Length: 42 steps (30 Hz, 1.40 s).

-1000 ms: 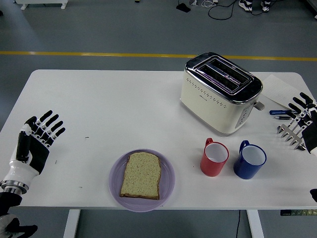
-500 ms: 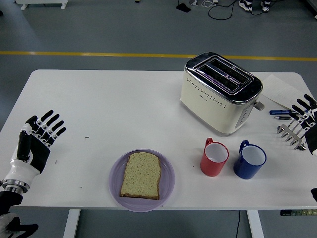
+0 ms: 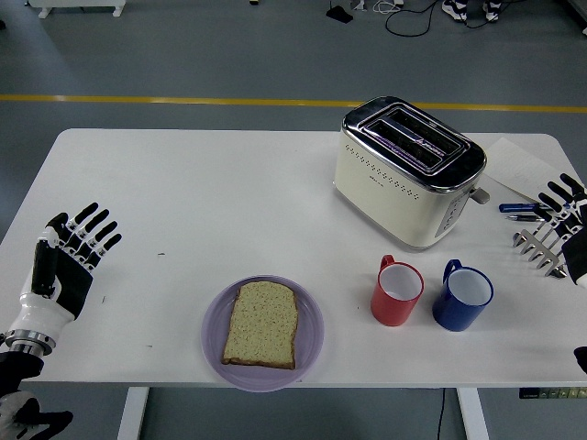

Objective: Push plate across desktop,pick up the break from the machine,place the break in the plate

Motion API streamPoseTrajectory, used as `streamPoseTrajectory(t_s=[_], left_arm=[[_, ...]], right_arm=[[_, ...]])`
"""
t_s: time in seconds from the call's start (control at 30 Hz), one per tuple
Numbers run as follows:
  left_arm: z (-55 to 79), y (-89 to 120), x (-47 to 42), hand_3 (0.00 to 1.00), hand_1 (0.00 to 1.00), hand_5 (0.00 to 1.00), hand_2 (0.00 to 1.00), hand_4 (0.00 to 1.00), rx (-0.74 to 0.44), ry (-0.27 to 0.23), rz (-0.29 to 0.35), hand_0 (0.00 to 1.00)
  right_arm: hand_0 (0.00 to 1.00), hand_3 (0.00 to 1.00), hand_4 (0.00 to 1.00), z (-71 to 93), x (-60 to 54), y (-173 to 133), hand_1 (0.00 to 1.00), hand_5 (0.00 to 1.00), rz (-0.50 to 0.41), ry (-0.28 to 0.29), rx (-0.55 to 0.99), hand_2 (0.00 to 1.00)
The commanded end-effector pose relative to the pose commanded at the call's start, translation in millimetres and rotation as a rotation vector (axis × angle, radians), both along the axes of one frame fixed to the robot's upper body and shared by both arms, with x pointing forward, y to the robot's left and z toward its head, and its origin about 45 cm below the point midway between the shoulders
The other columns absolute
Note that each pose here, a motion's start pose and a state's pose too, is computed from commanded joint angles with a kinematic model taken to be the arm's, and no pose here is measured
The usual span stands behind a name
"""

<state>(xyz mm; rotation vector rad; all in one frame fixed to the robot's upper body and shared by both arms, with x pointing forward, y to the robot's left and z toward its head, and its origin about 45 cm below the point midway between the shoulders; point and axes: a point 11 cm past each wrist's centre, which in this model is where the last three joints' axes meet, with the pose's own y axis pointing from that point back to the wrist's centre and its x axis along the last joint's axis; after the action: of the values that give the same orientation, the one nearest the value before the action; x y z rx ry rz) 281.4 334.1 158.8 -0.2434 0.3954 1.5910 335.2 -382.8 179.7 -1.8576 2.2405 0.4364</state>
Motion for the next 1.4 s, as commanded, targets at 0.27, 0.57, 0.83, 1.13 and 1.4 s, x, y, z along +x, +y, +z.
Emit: streamPoseTrajectory(t_s=[0.27, 0.57, 0.83, 1.13, 1.4], left_arm=[[-1.3, -1.0, 0.5, 0.789, 0.813, 0.998, 0.826, 0.528, -0.002, 0.004, -0.003, 0.803], [-3.0, 0.5, 0.1, 0.785, 0.811, 0.998, 0.823, 0.528, -0.006, 0.010, 0.009, 0.802], [-2.8, 1.0, 0.9, 0.782, 0.808, 0.998, 0.820, 0.527, -0.009, 0.009, 0.013, 0.802], [-3.9, 1.7, 0.5, 0.777, 0.802, 0.998, 0.815, 0.529, -0.008, 0.013, 0.016, 0.798], [-5.2, 2.2, 0.7, 0.774, 0.794, 0.998, 0.800, 0.528, -0.008, 0.018, 0.018, 0.795]], right_arm=[[0.721, 0.727, 0.497, -1.4, -0.2, -0.8, 0.705, 0.513, -0.003, 0.004, 0.006, 0.722], [0.720, 0.726, 0.496, -1.1, 0.0, -1.2, 0.704, 0.512, -0.005, 0.000, 0.016, 0.723], [0.720, 0.725, 0.495, -1.2, 0.1, -0.5, 0.703, 0.511, -0.004, -0.005, 0.033, 0.721], [0.720, 0.721, 0.496, -2.2, 0.2, 0.4, 0.700, 0.508, -0.004, -0.004, 0.044, 0.719], [0.720, 0.719, 0.496, -3.4, 0.4, 0.8, 0.700, 0.508, -0.005, -0.001, 0.053, 0.718]])
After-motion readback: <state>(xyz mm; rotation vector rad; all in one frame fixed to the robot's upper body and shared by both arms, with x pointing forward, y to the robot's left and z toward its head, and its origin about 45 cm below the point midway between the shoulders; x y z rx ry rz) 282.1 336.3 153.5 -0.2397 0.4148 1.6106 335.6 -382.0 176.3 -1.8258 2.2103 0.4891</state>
